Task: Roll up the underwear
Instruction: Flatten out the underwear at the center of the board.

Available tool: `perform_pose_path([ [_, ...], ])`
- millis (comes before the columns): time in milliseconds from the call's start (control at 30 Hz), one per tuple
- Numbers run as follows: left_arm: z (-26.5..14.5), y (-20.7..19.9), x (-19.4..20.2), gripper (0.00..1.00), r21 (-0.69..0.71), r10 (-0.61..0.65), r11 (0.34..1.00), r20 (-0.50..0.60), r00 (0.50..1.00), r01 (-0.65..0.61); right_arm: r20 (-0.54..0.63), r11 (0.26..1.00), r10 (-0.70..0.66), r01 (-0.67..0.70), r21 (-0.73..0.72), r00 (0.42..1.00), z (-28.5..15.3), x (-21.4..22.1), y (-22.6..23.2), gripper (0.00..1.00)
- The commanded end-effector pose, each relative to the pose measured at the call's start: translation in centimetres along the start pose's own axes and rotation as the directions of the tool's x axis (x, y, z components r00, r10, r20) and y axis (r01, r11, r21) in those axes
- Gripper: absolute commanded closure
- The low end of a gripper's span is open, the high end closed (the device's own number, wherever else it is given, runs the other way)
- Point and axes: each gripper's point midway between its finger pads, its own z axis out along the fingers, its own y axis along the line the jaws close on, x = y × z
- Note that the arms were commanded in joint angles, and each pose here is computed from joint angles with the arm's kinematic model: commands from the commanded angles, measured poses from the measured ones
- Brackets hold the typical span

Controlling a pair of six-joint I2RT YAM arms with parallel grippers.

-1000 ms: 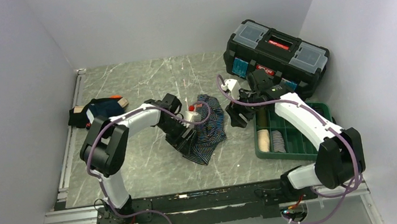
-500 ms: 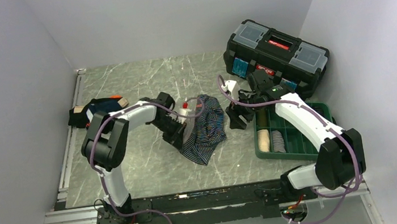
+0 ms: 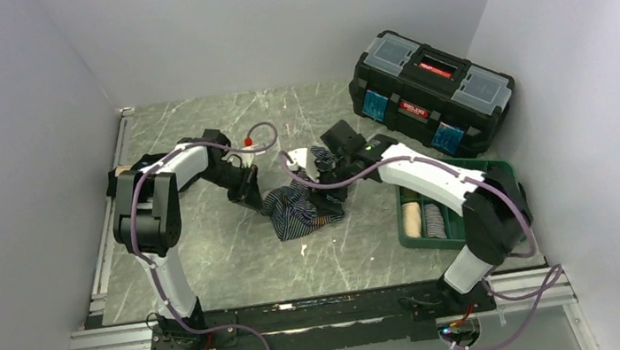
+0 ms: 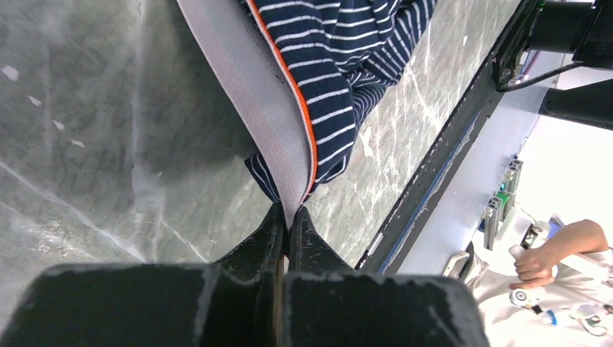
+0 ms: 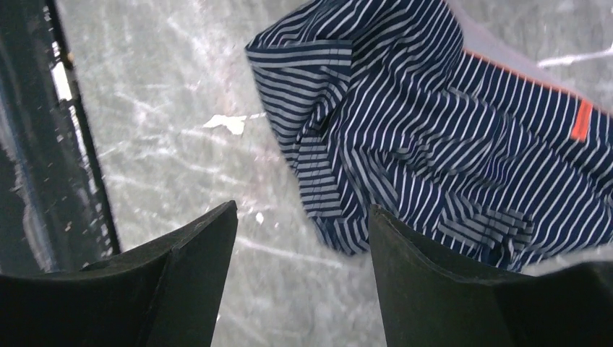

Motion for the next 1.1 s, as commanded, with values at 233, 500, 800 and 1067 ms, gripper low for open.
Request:
perform_pose_path([
  [233, 0.1, 1.5, 2.9, 1.0, 0.038, -0.116, 0.992, -0.09, 0.989, 0.12, 0.12, 0.995, -0.091, 0.085, 0.052, 0.989, 7.3, -5.0, -2.6, 0.31],
  [500, 0.2, 1.6, 3.0, 1.0, 0.047, -0.127, 0.99, -0.089, 0.988, 0.132, 0.138, 1.0, 0.018, -0.02, 0.016, 0.99, 10.0, -5.9, -3.2, 0.34],
  [800, 0.5, 1.7, 2.9, 1.0, 0.057, -0.129, 0.989, -0.079, 0.988, 0.134, 0.078, 0.998, 0.05, -0.047, -0.033, 0.996, 12.2, -4.6, -3.3, 0.34],
  [1067, 0.4, 1.7, 2.8, 1.0, 0.058, -0.124, 0.99, -0.073, 0.99, 0.129, 0.036, 0.995, 0.054, -0.05, -0.084, 0.998, 13.3, -3.8, -2.7, 0.39],
])
